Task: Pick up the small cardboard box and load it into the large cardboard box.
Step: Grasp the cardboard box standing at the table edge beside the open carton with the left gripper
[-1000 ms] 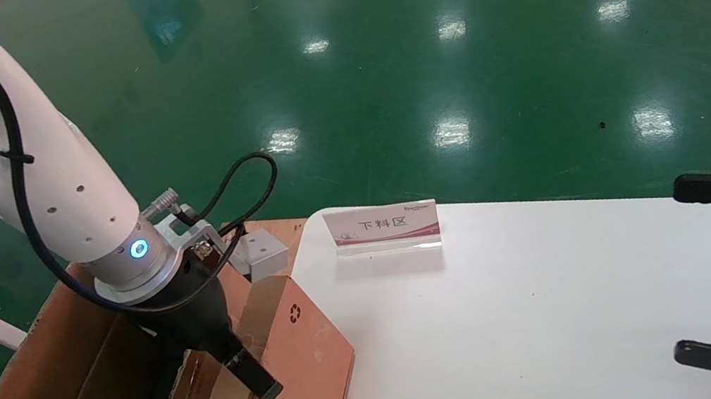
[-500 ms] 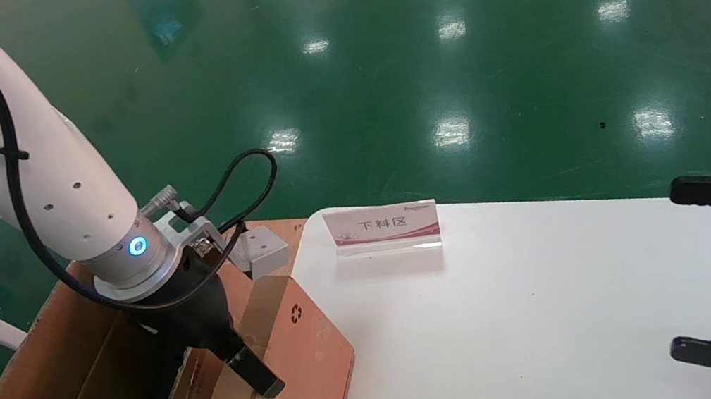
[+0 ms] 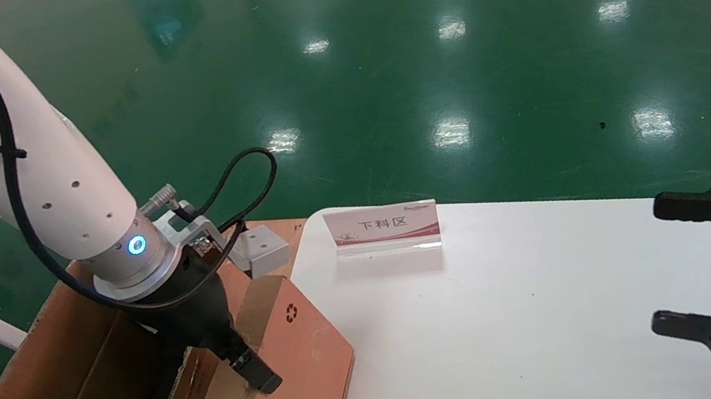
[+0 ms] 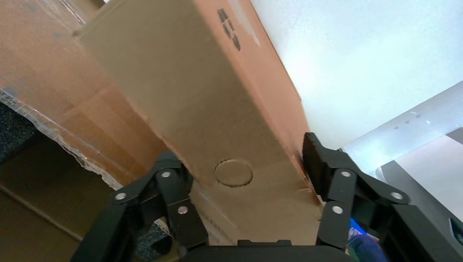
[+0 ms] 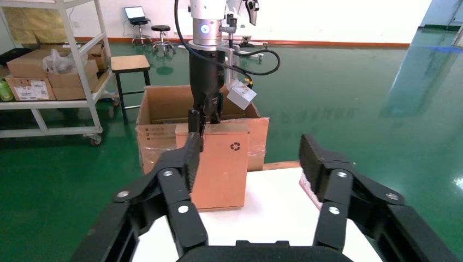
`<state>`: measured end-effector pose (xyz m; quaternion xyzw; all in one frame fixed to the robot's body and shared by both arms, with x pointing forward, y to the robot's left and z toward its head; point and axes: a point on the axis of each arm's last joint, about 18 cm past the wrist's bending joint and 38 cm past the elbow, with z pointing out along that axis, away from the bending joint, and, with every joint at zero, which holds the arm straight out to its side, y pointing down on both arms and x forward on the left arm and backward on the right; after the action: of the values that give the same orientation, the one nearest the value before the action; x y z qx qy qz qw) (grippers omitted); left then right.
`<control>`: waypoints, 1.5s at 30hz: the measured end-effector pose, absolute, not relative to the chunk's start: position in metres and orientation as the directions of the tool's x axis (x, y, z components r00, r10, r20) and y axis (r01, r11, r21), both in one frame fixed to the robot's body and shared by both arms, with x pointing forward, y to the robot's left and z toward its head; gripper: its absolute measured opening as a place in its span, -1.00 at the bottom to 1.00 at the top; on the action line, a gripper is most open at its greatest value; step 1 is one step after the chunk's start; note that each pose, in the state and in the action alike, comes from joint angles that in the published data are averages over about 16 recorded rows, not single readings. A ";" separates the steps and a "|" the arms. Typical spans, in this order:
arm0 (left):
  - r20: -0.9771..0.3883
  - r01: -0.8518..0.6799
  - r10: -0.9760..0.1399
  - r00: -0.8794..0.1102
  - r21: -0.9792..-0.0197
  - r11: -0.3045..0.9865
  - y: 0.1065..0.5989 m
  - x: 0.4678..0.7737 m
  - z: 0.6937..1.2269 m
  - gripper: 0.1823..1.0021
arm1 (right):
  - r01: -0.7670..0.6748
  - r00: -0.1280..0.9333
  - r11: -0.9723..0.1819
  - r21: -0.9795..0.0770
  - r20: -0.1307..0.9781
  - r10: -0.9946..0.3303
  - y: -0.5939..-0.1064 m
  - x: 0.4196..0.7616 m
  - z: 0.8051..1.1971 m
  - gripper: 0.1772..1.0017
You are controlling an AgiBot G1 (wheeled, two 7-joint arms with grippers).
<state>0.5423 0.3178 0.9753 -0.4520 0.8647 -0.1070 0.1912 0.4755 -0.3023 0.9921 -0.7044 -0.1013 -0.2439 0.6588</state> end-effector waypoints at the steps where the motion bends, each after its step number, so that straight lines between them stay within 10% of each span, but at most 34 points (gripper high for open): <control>1: -0.234 -0.741 -0.823 -0.518 -0.358 0.569 0.318 0.542 0.975 0.45 | 0.464 0.860 -0.111 -0.879 0.477 -0.179 -0.302 0.476 0.992 0.43; 21: -0.310 -0.659 -0.833 -0.457 -0.511 0.552 0.334 0.527 1.057 -0.49 | 0.464 0.860 -0.111 -0.879 0.477 -0.179 -0.302 0.476 0.992 -0.64; 32: -0.429 -0.572 -0.843 -0.325 -0.621 0.537 0.354 0.479 1.153 -0.56 | 0.464 0.860 -0.111 -0.879 0.477 -0.179 -0.302 0.476 0.992 -0.90; 45: -0.439 -0.741 -0.876 -0.201 -0.517 0.429 0.398 0.444 1.148 -0.57 | 0.464 0.860 -0.111 -0.879 0.477 -0.179 -0.302 0.476 0.992 -0.97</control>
<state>0.4438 0.3984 1.1485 -0.5255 0.7690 -0.0962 0.3510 0.4756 -0.3024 0.9922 -0.7044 -0.1013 -0.2439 0.6588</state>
